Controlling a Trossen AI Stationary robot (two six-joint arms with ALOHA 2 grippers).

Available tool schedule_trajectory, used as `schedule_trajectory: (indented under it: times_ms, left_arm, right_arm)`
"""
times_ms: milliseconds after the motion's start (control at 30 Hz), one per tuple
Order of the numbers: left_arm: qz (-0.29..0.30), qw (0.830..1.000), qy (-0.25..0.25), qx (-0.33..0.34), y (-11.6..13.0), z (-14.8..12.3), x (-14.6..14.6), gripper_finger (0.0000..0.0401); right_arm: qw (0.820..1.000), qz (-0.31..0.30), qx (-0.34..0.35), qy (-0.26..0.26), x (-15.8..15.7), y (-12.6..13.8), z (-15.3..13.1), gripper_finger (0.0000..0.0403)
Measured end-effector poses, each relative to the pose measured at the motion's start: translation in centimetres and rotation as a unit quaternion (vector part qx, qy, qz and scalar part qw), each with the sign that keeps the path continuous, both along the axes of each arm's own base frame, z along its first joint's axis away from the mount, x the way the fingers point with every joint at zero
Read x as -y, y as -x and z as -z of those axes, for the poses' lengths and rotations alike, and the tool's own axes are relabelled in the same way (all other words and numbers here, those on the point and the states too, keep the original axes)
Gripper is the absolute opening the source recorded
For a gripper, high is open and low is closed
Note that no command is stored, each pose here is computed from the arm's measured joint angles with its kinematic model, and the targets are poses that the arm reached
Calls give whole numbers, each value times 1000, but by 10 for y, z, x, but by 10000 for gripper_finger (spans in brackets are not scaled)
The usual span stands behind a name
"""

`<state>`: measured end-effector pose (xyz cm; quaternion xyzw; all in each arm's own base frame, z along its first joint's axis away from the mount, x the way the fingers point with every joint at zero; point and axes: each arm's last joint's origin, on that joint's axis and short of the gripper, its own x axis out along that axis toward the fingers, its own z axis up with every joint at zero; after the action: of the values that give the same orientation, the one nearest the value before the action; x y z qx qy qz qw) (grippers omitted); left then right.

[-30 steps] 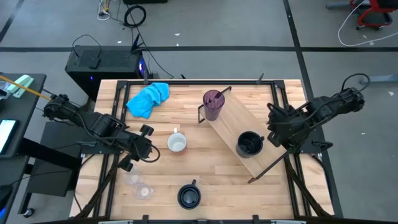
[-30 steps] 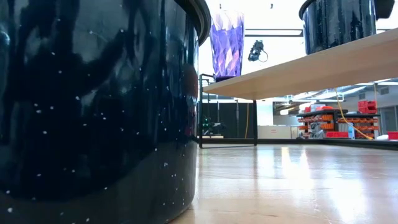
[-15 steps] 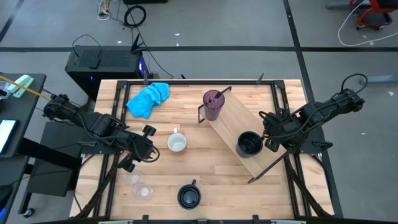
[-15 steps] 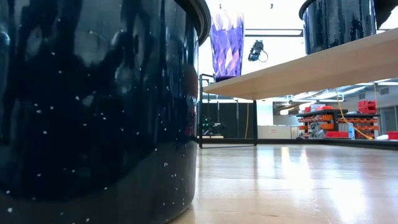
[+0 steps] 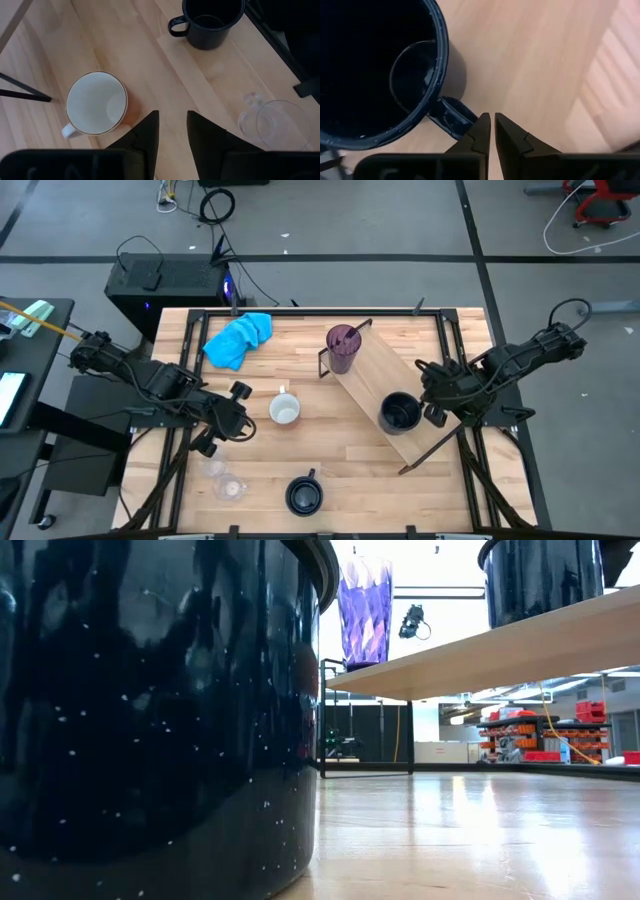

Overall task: Stack small to large cups/mugs on shelf
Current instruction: Put the right black mug on the shelf

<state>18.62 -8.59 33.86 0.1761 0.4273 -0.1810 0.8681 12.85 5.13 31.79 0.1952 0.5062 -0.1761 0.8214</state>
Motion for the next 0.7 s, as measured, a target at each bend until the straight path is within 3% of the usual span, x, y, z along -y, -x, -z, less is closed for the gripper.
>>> schedule_trajectory:
  times_ms: [700]
  left_arm:
    - [-3,1000,2,-1,0,0,0,107]
  right_arm:
    - [997,7,-24,-67,-3,1,1,5]
